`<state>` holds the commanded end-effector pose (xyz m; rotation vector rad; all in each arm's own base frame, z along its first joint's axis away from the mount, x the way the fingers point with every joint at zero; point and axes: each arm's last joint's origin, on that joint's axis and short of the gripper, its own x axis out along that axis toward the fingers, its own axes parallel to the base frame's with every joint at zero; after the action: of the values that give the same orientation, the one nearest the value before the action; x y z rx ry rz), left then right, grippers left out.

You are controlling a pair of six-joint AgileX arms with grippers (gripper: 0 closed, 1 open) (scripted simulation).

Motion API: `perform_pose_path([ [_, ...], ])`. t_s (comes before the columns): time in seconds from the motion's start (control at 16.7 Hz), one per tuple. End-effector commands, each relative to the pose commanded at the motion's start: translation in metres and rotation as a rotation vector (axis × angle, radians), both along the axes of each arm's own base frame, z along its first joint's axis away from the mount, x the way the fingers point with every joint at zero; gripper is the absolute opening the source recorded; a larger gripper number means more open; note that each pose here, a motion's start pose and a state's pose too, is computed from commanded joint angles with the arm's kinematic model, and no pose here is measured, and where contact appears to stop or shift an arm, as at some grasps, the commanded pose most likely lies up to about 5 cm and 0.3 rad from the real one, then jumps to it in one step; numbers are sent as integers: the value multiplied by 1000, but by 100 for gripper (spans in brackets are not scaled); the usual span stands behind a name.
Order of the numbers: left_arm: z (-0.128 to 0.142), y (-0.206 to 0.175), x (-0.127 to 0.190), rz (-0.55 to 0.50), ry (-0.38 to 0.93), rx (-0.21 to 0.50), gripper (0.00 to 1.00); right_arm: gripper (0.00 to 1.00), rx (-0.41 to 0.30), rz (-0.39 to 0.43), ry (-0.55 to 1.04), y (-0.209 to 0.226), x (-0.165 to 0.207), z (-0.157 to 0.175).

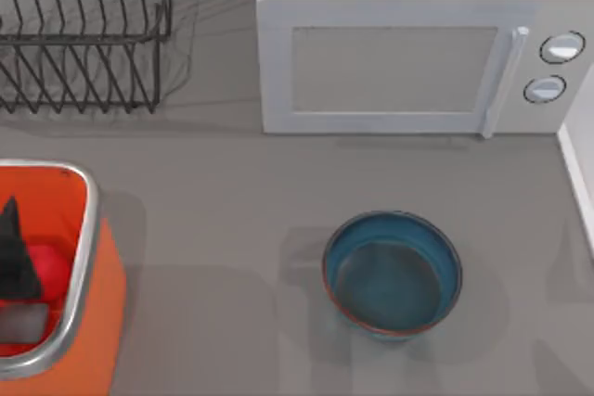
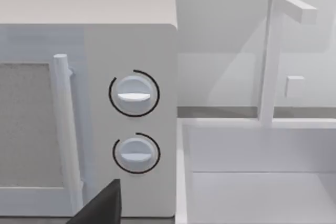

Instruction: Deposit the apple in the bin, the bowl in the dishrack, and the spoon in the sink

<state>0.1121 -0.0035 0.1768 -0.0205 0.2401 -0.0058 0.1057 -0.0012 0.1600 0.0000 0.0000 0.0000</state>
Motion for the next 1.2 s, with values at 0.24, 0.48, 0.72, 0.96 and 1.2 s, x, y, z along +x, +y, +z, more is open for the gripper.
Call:
perform_pose_path([
  [0.24, -14, 2, -6, 5, -200, 16, 100, 100, 0, 0, 0, 0, 0, 0],
  [0.48, -17, 2, -6, 6, -240, 20, 100, 100, 0, 0, 0, 0, 0, 0],
  [0.72, -15, 2, -6, 0, -231, 18, 100, 100, 0, 0, 0, 0, 0, 0],
  [0.96, 9, -5, -3, -63, -139, -6, 100, 100, 0, 0, 0, 0, 0, 0],
  [1.2, 57, -24, 14, -180, 61, -51, 100, 100, 0, 0, 0, 0, 0, 0],
])
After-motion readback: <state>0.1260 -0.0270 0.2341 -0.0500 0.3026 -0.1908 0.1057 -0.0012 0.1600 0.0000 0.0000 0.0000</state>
